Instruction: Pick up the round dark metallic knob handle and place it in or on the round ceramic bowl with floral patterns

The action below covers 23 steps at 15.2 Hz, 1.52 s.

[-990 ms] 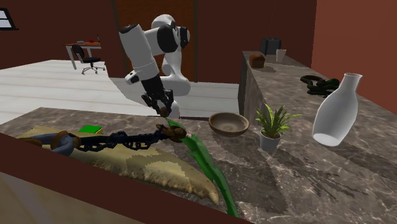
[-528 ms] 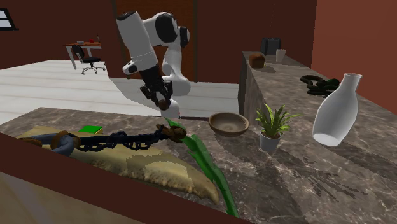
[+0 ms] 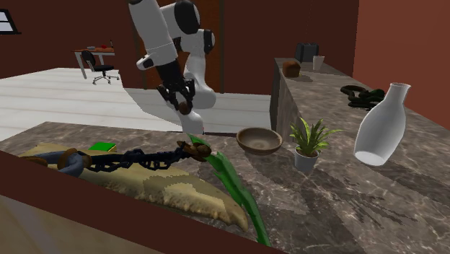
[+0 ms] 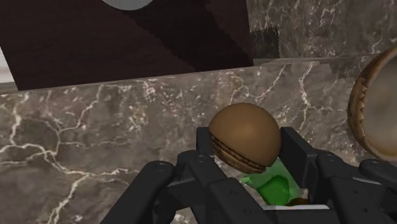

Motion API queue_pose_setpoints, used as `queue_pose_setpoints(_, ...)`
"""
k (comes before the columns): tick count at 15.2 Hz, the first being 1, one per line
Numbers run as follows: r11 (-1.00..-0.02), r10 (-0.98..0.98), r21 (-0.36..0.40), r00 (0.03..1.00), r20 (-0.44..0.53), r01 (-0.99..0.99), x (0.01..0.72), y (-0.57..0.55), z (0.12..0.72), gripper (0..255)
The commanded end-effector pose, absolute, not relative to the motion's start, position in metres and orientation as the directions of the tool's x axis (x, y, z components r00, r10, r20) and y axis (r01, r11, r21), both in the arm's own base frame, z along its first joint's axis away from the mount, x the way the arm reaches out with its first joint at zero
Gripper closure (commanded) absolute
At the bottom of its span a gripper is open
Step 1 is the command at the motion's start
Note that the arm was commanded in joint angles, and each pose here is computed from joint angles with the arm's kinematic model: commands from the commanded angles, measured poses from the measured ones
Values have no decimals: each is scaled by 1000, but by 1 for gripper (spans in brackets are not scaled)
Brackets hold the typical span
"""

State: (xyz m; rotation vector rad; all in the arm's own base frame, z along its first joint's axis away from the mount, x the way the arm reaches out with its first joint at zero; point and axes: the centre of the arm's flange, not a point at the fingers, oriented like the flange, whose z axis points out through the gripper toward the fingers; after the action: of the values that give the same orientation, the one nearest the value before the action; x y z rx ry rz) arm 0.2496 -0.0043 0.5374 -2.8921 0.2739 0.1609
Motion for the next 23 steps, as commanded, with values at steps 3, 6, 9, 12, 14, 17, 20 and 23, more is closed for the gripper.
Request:
queue_pose_setpoints(3, -956, -172, -218, 976, -131, -197, 253, 8, 551, 255)
queue_pose_setpoints(6, -956, -172, -218, 976, -131, -197, 261, 46, 552, 255)
queue_pose_setpoints(9, -956, -172, -218, 976, -131, -197, 269, 85, 553, 255)
queue_pose_setpoints(12, -956, -172, -218, 976, -131, -197, 278, 124, 554, 255)
queue_pose_setpoints(14, -956, -172, -218, 976, -131, -197, 283, 150, 555, 255)
queue_pose_setpoints(17, -956, -172, -218, 976, -131, -197, 291, 188, 556, 255)
queue_pose_setpoints(20, -956, -172, -218, 976, -131, -197, 300, 227, 557, 255)
queue_pose_setpoints(23, -956, -172, -218, 976, -131, -197, 308, 266, 558, 255)
